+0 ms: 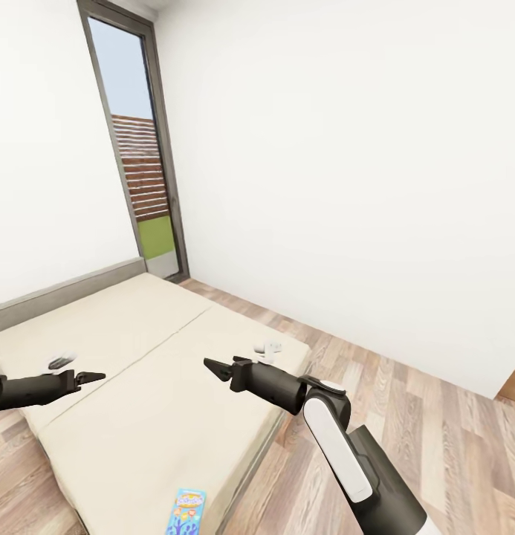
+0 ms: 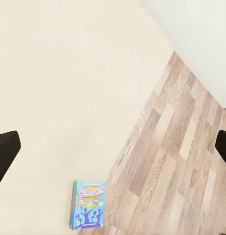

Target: Put all the toys in the child's room - the three board games (two on the bed and one on the table), the two jigsaw puzzles on the table, and the tennis ball on the table - inside the toy box on the table in the child's room.

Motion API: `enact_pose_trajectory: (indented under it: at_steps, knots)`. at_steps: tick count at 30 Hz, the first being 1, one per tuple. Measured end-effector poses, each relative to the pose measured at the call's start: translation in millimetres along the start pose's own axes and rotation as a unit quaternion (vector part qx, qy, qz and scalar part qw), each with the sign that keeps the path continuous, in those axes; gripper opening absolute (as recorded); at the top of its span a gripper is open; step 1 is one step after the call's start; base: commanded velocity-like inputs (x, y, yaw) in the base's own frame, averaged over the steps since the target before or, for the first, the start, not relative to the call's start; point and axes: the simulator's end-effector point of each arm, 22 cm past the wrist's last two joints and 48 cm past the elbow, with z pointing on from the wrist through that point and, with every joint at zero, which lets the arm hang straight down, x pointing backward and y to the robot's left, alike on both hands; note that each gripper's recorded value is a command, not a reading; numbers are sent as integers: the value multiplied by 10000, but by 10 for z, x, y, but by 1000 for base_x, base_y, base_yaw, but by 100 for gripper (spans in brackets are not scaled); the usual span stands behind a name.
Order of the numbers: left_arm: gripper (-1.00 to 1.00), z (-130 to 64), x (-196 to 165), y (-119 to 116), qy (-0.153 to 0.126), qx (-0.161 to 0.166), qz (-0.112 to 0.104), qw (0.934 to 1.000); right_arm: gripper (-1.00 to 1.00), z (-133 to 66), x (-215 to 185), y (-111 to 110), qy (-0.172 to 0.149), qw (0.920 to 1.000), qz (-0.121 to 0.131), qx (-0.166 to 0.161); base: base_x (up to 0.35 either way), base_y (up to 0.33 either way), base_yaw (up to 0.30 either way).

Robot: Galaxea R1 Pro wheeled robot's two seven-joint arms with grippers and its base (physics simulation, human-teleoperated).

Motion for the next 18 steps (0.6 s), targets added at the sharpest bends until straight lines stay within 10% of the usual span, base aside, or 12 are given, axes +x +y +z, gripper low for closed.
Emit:
enact_pose_trajectory:
  at_steps: [18]
  knots:
    - [100,36,17,-33,11,36,-2,10000,100,-1,-1,3,1,10000,-1,-3,37,-43,25]
